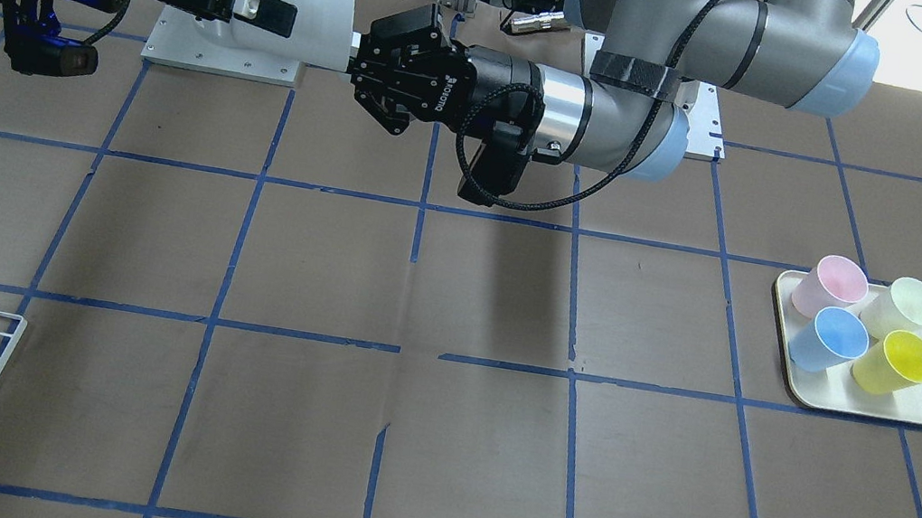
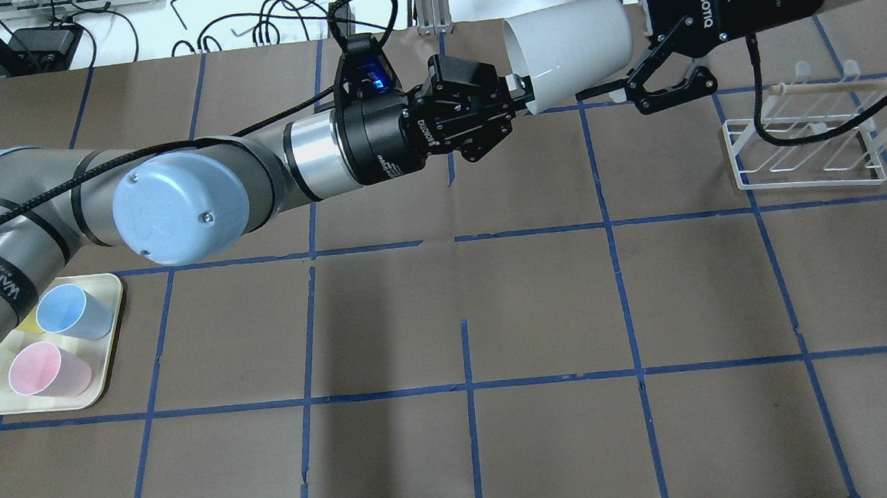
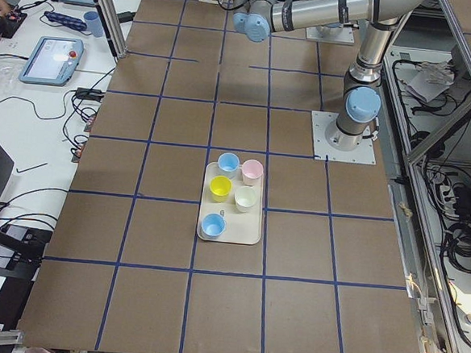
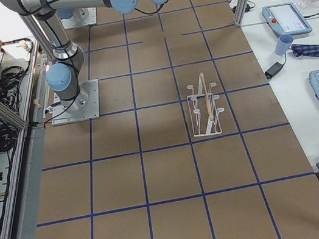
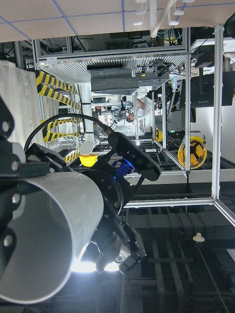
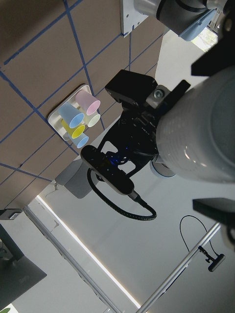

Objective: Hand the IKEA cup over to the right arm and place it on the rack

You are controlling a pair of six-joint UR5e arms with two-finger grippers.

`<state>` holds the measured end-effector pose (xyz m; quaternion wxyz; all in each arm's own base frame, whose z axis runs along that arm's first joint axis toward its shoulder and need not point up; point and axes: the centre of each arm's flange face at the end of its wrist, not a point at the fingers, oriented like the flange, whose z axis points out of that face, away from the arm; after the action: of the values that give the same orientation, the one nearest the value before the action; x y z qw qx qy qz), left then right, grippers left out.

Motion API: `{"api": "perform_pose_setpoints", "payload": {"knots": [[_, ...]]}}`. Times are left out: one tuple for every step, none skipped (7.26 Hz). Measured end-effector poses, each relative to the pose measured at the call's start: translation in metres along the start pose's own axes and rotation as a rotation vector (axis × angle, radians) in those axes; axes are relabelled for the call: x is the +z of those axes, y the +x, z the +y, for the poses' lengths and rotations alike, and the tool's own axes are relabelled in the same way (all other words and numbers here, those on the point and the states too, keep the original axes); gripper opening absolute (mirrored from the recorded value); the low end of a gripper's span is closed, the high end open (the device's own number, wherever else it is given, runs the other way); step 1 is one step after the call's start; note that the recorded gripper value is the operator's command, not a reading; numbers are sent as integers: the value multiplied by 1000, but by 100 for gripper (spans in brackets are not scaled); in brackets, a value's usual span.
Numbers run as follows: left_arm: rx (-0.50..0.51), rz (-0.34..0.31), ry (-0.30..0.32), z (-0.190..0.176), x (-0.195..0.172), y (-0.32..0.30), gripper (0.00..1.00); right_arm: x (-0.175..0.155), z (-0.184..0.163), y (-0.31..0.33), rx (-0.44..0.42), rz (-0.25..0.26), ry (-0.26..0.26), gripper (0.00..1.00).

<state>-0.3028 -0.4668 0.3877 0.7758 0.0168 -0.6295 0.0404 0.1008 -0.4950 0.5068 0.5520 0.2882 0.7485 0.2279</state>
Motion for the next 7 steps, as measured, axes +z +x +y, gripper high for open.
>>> {"api": "perform_pose_setpoints", "payload": {"knots": [[0,0,0,0,0,0,67,0,0,0,-2,0,1,57],[-3,0,0,-1,0,0,81,-1,1,-1,-4,0,2,55],[-5,-1,-3,0,1,1,81,-2,1,-2,-6,-2,4,52],[-4,1,-4,-1,2,5,83,-3,2,-2,-6,-1,6,52],[-9,2,-4,-1,1,8,89,-5,2,-3,-6,-2,8,52],[-19,0,-1,-3,-1,10,90,-7,1,-4,-7,-4,12,51],[-31,-2,10,-7,-8,12,92,-10,0,-5,-9,-8,18,48]]}}
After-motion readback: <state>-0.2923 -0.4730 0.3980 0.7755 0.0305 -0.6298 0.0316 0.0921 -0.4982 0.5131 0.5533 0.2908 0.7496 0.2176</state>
